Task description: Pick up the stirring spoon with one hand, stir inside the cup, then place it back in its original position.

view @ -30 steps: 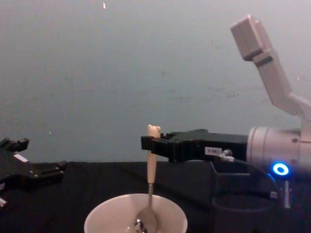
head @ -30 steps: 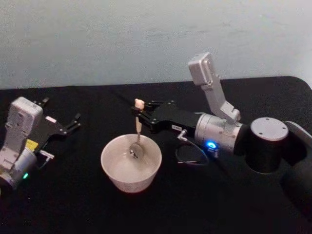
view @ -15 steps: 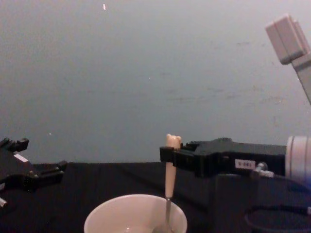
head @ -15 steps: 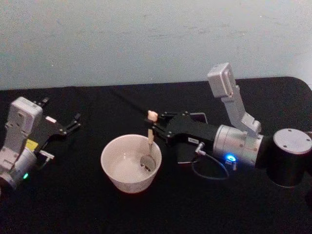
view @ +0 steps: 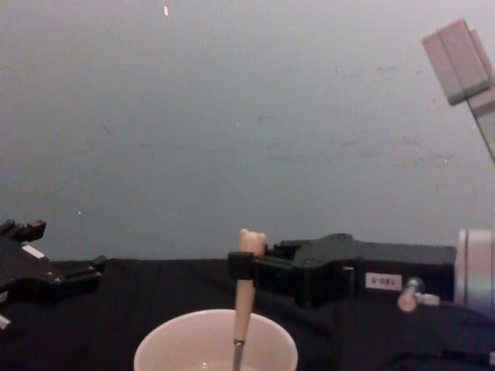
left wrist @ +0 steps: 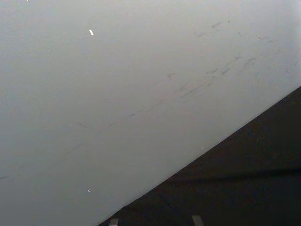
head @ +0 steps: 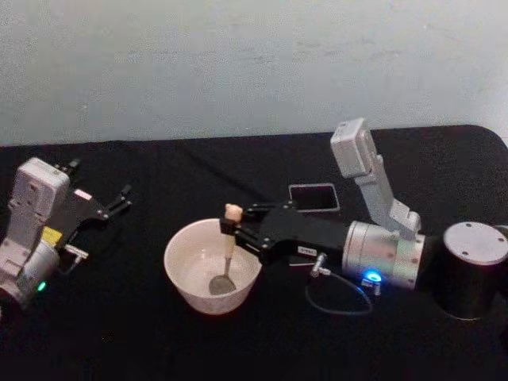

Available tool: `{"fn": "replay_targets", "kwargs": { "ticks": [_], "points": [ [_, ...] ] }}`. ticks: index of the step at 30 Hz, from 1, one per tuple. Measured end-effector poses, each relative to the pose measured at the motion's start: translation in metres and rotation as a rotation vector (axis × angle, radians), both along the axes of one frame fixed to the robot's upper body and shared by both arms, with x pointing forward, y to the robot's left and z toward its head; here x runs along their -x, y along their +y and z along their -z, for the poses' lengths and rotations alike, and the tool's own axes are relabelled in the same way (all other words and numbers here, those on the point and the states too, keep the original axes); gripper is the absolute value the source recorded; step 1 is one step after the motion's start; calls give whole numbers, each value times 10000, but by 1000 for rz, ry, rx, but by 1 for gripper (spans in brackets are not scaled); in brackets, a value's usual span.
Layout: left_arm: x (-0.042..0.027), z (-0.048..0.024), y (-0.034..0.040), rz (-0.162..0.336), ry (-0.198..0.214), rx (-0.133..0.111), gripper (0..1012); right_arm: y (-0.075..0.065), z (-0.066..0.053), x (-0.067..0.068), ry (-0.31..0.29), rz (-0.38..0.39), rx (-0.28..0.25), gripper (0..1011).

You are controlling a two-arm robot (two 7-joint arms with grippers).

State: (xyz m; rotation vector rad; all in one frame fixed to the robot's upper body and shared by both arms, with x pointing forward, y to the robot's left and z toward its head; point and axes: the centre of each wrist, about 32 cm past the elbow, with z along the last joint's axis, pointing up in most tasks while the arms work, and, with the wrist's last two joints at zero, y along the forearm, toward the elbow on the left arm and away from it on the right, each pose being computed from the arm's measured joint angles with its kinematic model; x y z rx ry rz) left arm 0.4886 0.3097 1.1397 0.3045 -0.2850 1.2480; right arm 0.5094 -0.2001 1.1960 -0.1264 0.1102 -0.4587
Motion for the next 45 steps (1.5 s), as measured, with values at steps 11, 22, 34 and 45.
{"fn": "replay_targets", "kwargs": {
  "ticks": [11, 22, 34, 45],
  "points": [
    [0, 0, 0, 0, 0, 0, 1001, 243, -37, -83, -10, -19, -21, 212],
    [0, 0, 0, 0, 0, 0, 1001, 455, -10, -282, -38, 66, 11, 212],
    [0, 0, 0, 0, 0, 0, 1001, 331, -42, -379, -51, 145, 32, 212],
    [0, 0, 0, 0, 0, 0, 1001, 67, -62, -206, -38, 125, 44, 212]
  ]
}}
